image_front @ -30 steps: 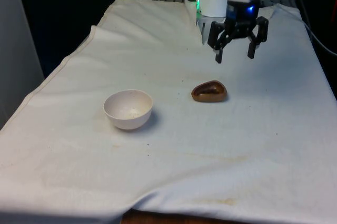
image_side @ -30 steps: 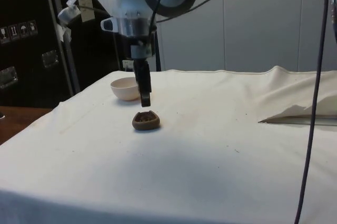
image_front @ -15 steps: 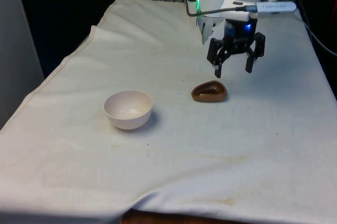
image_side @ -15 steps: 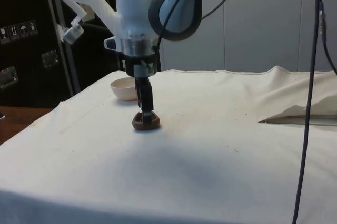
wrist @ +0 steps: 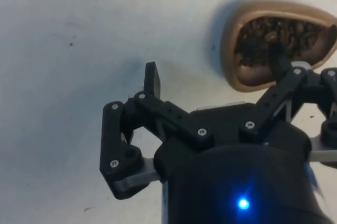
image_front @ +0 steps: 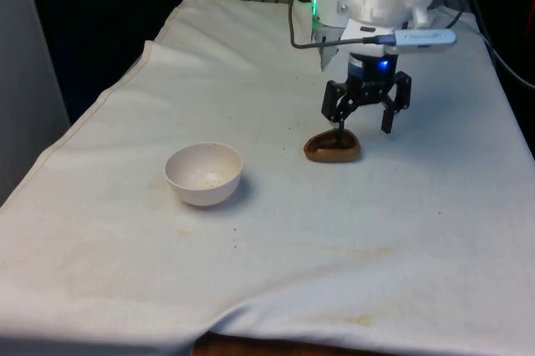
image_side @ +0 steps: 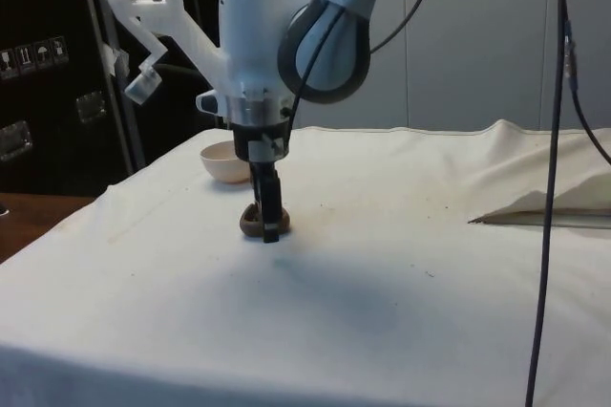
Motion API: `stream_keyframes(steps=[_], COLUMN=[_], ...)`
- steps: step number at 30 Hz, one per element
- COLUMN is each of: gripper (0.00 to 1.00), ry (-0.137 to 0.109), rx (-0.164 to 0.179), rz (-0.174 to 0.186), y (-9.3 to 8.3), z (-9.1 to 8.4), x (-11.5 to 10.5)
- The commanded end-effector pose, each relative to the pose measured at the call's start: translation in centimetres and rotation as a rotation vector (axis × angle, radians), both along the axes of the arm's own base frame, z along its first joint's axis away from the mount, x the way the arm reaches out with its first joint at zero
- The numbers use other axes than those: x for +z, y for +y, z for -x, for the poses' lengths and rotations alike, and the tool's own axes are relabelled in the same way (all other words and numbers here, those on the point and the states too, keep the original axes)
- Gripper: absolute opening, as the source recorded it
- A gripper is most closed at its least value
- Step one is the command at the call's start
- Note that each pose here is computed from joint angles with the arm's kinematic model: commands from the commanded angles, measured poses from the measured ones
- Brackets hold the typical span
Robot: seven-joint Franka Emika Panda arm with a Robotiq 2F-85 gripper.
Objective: Pour the coffee beans from the cup into the bowl.
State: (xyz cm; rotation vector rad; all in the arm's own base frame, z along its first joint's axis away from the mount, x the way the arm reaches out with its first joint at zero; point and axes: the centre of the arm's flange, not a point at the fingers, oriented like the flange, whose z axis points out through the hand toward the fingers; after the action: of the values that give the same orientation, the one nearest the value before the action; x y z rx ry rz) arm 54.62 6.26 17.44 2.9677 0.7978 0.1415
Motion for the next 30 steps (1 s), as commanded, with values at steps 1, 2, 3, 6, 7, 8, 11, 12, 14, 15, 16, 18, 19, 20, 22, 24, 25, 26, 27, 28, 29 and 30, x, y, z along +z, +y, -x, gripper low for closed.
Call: stream_keyframes(steps=[1,2,3,6,7,8,11,12,14,15,16,18,19,20,22,24,25,26,27,28,29,30], gripper=[1.0,1.0,1.0,1.0,1.0,1.0,1.0,1.0,1.0,1.0,1.0,1.0,1.0,1.0,1.0,1.0,1.0,1.0,1.0,1.0,1.0,1.0], ry=[-0.007,0.0,-0.005,-0.003,-0.003,-0.001,0.001,0.002,0.003,0.004,0.004,0.004,0.007,0.007,0.007,0.009,0.01,0.009,0.009,0.009,0.01,0.012], rx=[0.001,-0.002,0.0,-0.002,-0.003,-0.002,-0.001,-0.002,-0.002,-0.003,-0.003,-0.006,-0.007,-0.008,-0.009,-0.01,-0.011,-0.011,-0.012,-0.014,-0.012,-0.013], rz=[0.003,0.001,0.003,0.003,0.003,0.002,0.001,0.001,0.0,0.0,0.0,-0.001,0.004,0.005,-0.002,-0.004,-0.004,-0.005,-0.004,0.005,-0.004,-0.003], y=[-0.4,-0.2,-0.6,-0.8,-0.8,-0.7,-0.7,-0.7,-0.7,-0.8,-0.9,-1.2,-1.0,-1.2,-1.5,-1.8,-1.9,-1.9,-2.0,-2.1,-2.0,-2.0], z=[-0.2,-0.1,-0.2,-0.3,-0.3,-0.2,-0.2,-0.2,-0.2,-0.2,-0.3,-0.4,-0.2,-0.3,-0.5,-0.6,-0.7,-0.7,-0.7,-0.7,-0.7,-0.7], x=[-0.2,-0.1,-0.4,-0.6,-0.6,-0.7,-0.7,-0.7,-0.7,-0.8,-0.8,-0.9,-0.7,-0.8,-1.1,-1.2,-1.3,-1.2,-1.3,-1.2,-1.3,-1.4])
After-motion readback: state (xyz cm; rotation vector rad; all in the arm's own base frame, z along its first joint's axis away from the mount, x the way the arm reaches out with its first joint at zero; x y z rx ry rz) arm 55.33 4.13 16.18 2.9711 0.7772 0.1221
